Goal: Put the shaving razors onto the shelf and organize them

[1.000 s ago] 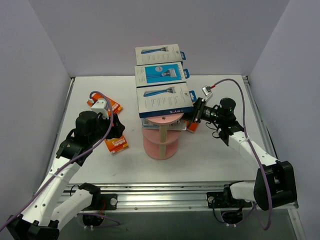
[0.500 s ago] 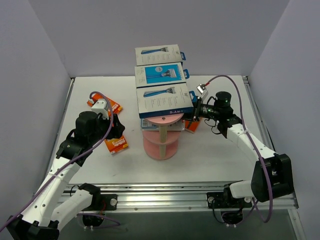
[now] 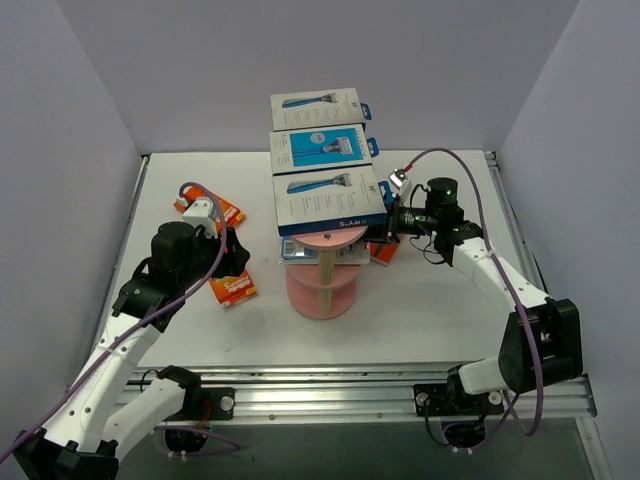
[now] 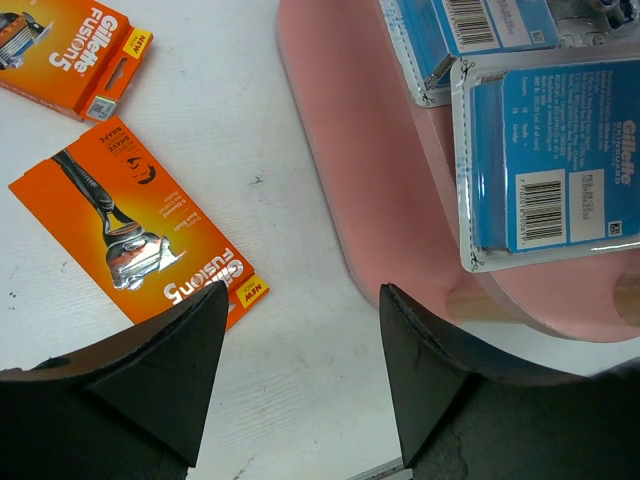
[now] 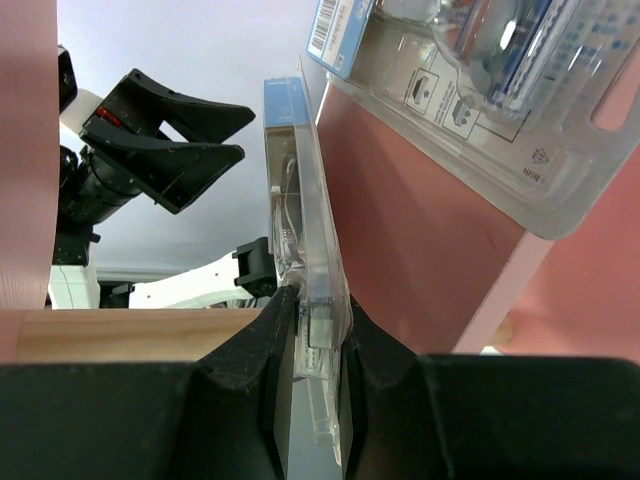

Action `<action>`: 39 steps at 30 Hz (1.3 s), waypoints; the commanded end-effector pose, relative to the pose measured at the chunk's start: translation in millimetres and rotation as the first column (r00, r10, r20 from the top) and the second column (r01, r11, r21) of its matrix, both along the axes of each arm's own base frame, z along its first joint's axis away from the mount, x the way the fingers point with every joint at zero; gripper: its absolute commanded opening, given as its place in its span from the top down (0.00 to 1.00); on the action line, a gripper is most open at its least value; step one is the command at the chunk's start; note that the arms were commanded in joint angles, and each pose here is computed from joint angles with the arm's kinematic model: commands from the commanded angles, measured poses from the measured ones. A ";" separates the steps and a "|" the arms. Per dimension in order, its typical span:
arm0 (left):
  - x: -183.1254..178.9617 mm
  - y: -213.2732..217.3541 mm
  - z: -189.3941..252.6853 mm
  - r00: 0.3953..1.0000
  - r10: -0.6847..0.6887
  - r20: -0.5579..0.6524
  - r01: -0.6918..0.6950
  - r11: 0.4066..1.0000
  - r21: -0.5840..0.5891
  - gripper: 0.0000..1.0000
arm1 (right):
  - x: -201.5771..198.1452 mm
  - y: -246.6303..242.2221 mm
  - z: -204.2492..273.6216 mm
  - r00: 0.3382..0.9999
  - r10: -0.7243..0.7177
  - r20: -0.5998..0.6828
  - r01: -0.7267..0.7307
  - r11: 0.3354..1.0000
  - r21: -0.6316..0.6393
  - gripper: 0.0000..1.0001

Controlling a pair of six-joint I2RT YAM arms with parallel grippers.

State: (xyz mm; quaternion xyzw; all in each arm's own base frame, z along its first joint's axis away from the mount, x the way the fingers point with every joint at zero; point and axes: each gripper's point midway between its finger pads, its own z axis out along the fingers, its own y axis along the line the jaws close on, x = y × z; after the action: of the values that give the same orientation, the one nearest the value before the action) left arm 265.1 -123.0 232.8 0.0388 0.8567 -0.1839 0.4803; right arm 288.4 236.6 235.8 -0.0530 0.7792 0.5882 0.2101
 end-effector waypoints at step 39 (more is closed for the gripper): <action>3.3 2.0 6.5 0.999 -0.007 0.034 0.007 1.000 0.013 0.29 | 13.1 -43.0 -11.0 0.992 -0.128 -0.023 0.122 0.980 -0.154 0.54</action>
State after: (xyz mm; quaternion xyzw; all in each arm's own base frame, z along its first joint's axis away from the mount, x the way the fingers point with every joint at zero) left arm 265.7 -121.6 232.4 0.0452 0.8566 -0.1777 0.4822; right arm 297.5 199.9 203.7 0.0008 0.8284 0.5266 0.1907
